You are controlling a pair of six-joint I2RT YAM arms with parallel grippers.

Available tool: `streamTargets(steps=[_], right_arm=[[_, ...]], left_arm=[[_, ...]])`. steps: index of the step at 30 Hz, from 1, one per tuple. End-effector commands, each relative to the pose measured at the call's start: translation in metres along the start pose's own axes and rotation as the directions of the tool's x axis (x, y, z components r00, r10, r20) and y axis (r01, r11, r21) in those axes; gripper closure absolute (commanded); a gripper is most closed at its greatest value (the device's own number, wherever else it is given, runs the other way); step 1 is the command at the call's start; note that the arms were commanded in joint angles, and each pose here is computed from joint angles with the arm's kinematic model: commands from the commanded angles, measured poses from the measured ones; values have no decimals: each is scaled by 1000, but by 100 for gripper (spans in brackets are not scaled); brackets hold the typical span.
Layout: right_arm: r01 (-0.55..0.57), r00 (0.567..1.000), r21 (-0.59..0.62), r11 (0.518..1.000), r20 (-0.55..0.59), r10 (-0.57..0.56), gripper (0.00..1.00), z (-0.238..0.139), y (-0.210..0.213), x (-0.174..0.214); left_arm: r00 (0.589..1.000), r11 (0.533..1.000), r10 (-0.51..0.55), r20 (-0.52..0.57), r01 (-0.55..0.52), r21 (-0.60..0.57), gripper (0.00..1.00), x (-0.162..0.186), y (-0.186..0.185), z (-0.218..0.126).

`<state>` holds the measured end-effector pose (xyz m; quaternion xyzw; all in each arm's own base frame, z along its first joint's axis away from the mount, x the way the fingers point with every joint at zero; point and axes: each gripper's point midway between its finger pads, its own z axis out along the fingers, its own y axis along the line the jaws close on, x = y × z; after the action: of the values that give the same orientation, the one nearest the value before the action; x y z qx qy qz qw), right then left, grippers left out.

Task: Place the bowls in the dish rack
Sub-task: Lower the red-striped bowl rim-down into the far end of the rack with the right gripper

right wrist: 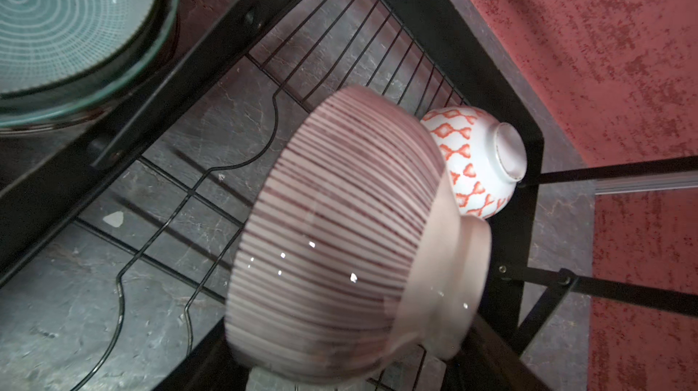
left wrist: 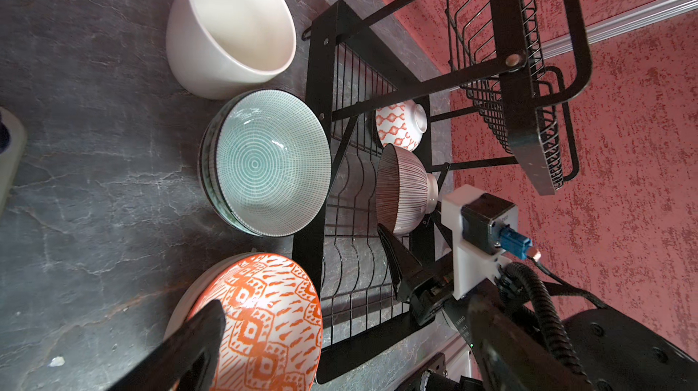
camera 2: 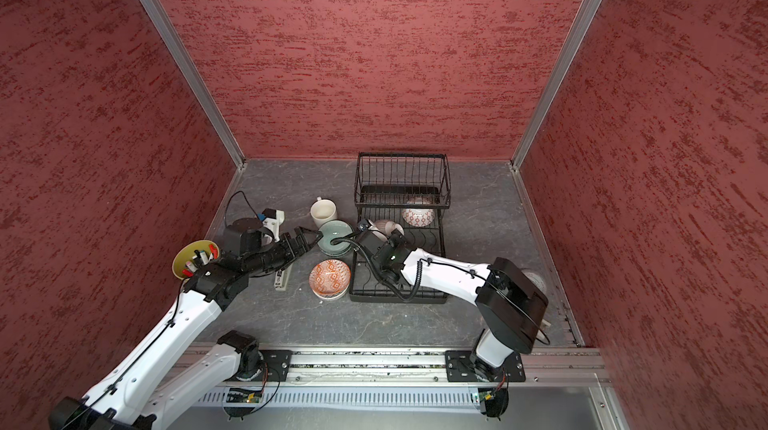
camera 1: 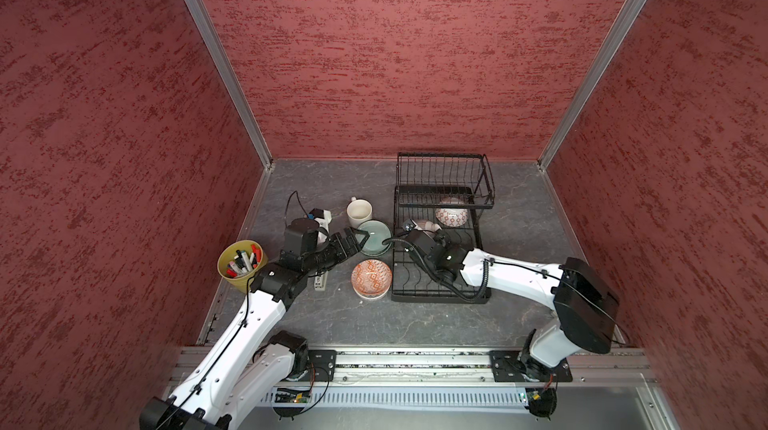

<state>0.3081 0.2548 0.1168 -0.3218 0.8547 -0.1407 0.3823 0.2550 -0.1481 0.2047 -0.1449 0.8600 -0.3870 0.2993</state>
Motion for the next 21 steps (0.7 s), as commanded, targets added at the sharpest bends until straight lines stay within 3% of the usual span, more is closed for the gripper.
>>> streamTargets(steps=[1, 12, 21], right_arm=[[-10, 995, 95, 995, 104, 0, 34, -9, -18, -38], [124, 984, 246, 961, 97, -152, 34, 9, -24, -51], [180, 971, 297, 938, 100, -218, 32, 28, -24, -58]], left_arm=[[1000, 1000, 8, -1, -8, 0, 0, 2, 4, -1], [1000, 1000, 3, 1, -3, 2, 0, 1, 5, -1], [1000, 1000, -1, -3, 1, -3, 0, 2, 7, -1]])
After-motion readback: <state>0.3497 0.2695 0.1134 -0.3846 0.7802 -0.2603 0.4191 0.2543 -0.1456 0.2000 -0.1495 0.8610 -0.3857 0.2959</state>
